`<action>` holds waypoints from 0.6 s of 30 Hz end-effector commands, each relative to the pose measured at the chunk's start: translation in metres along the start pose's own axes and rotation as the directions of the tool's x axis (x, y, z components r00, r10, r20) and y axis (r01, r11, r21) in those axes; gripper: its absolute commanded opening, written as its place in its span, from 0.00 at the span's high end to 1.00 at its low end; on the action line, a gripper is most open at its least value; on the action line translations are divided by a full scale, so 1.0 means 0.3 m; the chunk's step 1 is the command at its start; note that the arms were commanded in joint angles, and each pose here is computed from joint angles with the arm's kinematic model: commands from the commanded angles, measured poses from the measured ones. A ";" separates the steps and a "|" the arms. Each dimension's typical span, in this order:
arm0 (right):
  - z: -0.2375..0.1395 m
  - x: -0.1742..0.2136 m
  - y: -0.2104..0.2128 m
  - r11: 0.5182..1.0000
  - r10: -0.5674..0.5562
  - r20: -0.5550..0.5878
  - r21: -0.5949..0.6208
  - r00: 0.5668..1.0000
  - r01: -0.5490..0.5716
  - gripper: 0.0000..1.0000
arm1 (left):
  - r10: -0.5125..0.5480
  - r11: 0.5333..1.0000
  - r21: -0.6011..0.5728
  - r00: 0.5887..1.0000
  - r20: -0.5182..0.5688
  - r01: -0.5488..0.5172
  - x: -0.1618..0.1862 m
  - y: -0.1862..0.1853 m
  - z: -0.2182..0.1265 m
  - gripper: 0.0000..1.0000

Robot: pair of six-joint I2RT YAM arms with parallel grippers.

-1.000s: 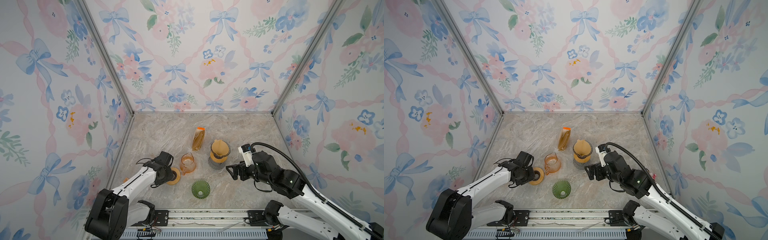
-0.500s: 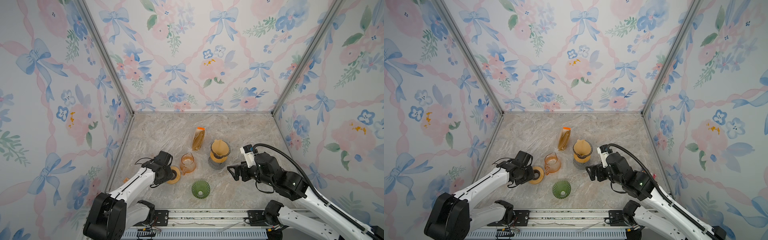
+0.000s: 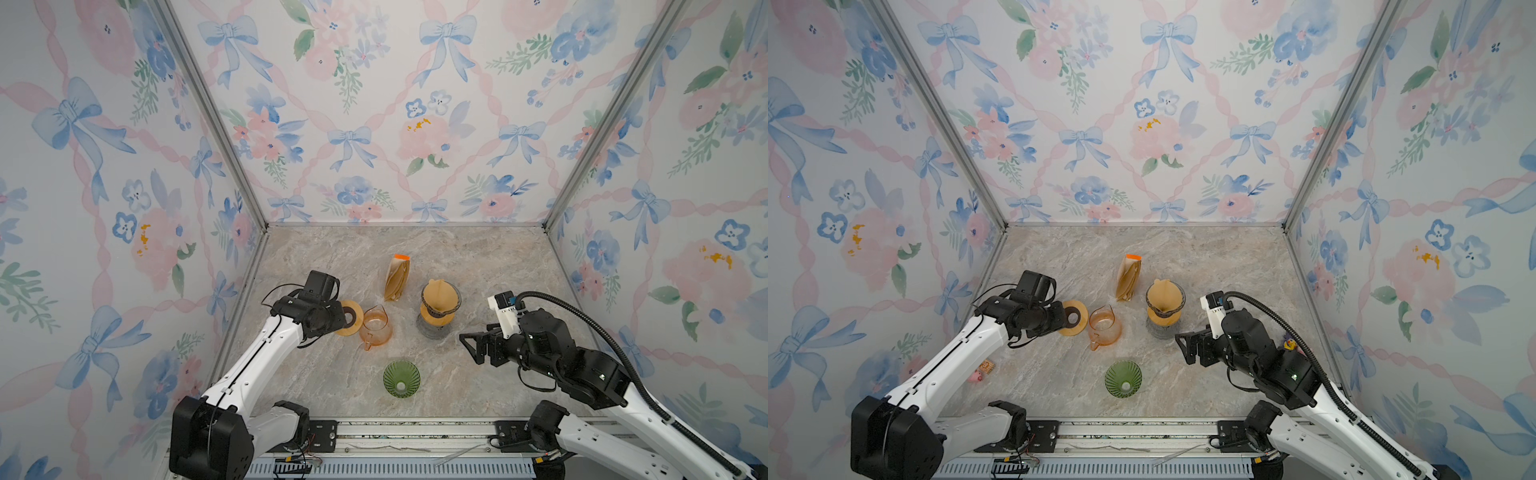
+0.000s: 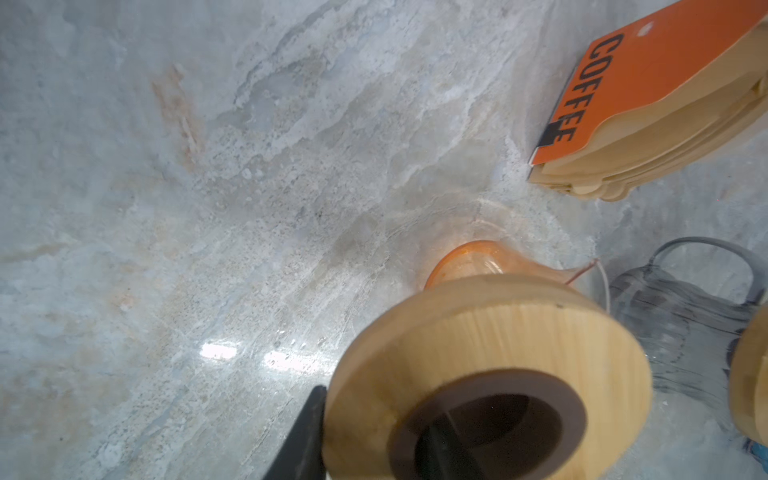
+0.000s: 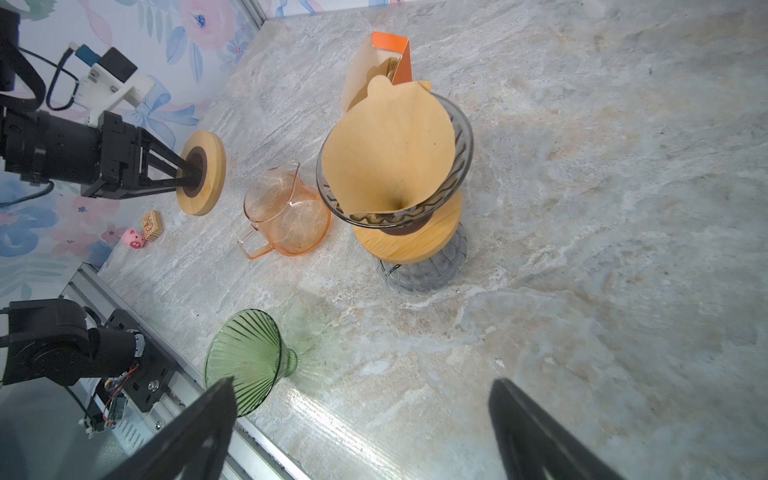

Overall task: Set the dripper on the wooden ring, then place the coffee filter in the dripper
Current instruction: 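Lift the wooden ring with the left gripper over the orange glass pitcher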

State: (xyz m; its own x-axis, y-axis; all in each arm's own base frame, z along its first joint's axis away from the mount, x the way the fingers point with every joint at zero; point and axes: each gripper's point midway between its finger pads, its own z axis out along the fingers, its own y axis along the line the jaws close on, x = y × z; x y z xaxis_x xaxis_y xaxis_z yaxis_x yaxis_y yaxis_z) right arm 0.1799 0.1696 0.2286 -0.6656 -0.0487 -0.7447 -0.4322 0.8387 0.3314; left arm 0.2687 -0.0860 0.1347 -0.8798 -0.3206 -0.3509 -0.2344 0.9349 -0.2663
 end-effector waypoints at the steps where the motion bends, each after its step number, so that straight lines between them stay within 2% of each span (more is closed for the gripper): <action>1: -0.015 0.012 -0.005 1.000 -0.009 -0.019 0.001 1.000 0.009 0.04 | 0.099 0.995 0.030 0.994 -0.055 -0.097 -0.003 -0.041 -0.018 0.68; 7: -0.017 0.010 -0.001 1.000 -0.001 -0.024 -0.001 1.000 0.001 0.04 | 0.208 0.978 0.054 0.973 -0.096 -0.203 -0.042 -0.116 -0.033 0.68; 18: -0.001 -0.001 0.016 1.000 0.000 -0.043 -0.012 0.999 -0.001 0.04 | 0.387 0.922 0.056 0.900 -0.199 -0.384 -0.026 -0.233 0.017 0.68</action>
State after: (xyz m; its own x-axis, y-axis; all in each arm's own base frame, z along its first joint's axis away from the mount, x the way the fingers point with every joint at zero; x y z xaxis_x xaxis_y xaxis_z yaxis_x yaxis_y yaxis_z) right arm 0.1780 0.1730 0.2223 -0.6929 -0.0753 -0.7171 -0.4335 0.8382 0.3309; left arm 0.2981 -0.1453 0.1503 -0.9629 0.0368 -0.2674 0.0878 0.9794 -0.1816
